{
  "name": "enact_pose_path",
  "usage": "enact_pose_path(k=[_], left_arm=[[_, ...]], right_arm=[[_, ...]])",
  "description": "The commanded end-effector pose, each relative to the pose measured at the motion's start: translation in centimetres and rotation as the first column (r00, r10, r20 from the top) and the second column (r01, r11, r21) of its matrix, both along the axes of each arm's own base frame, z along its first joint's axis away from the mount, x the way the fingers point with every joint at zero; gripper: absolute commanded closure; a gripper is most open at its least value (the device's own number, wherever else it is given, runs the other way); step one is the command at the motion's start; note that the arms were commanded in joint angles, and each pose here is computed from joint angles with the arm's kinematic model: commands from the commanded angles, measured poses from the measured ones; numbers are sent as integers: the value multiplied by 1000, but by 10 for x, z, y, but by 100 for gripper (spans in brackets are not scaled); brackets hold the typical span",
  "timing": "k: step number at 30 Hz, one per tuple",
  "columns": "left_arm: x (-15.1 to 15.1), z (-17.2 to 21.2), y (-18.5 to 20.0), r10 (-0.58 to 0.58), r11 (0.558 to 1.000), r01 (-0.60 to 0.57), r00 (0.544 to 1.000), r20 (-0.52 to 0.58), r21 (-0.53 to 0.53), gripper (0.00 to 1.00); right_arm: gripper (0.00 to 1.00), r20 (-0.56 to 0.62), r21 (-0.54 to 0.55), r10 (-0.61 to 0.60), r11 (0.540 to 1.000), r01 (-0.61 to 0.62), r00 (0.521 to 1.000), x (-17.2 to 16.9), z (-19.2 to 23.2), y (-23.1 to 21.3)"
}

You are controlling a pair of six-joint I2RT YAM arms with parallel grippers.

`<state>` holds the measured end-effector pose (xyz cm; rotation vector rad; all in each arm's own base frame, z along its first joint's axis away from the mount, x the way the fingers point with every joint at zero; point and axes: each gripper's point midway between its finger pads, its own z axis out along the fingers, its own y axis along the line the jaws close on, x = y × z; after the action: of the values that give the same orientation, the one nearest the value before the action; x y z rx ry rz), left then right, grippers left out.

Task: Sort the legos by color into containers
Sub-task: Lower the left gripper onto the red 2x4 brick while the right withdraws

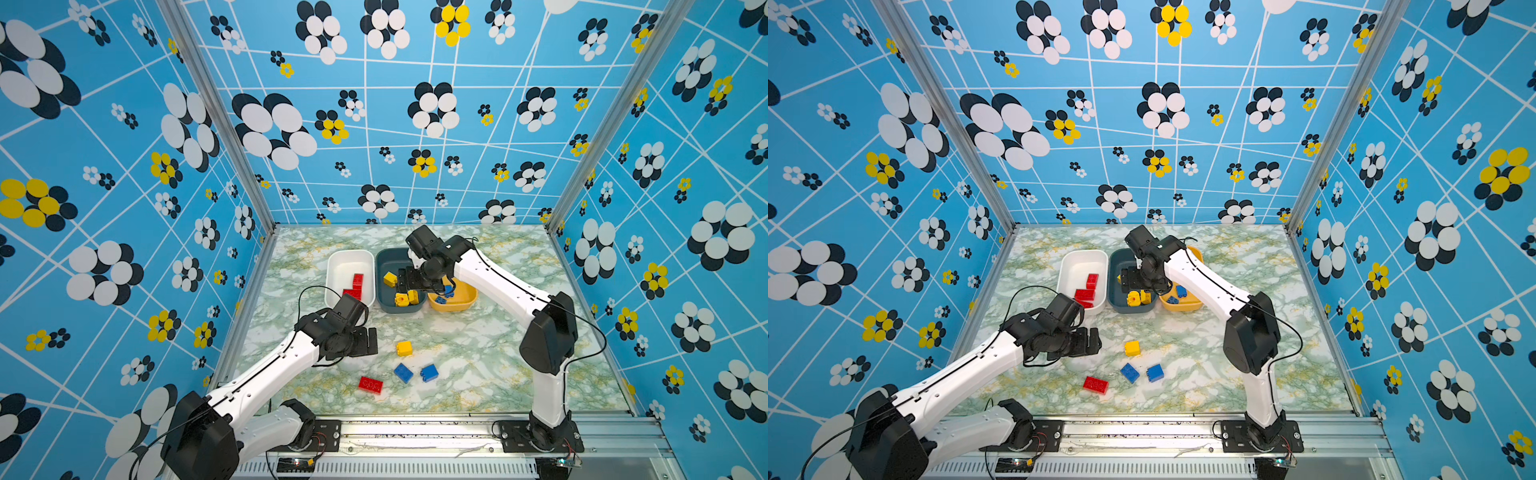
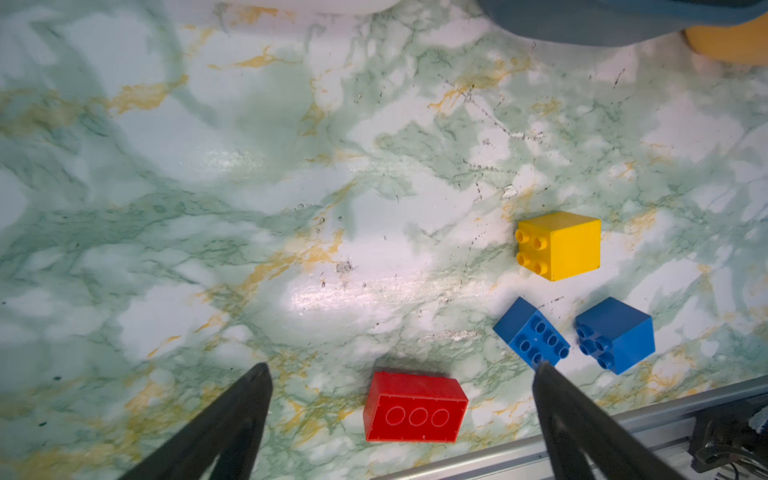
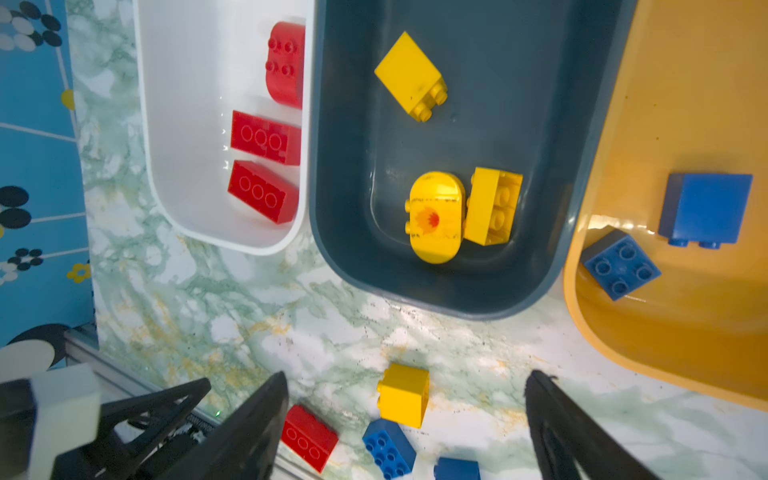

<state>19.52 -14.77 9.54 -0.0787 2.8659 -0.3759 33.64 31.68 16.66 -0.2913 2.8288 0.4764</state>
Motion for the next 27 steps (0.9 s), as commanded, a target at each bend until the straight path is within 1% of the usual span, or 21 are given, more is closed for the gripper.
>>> enact_pose_path(k=[1, 4, 10, 20, 27], left_arm=[[-17, -9, 7, -8, 997, 12, 998, -54, 71, 1], [-27, -17, 2, -52, 992, 60, 995, -81, 106, 1], [-44, -33, -14, -145, 975, 163, 982, -119, 150, 1], [-65, -53, -25, -205, 962, 226, 969, -140, 152, 1], [-71, -63, -31, -234, 952, 257, 961, -149, 165, 1]], right_arm=[[8, -22, 30, 25, 999, -24, 999, -18, -2, -5], [7, -29, 40, 13, 999, -12, 999, -33, -4, -16], [6, -59, 25, -3, 1000, 5, 998, -59, -12, -38], [5, -59, 13, -33, 999, 34, 998, -81, -9, -62], [5, -56, 9, -52, 999, 52, 997, -91, -9, -73]])
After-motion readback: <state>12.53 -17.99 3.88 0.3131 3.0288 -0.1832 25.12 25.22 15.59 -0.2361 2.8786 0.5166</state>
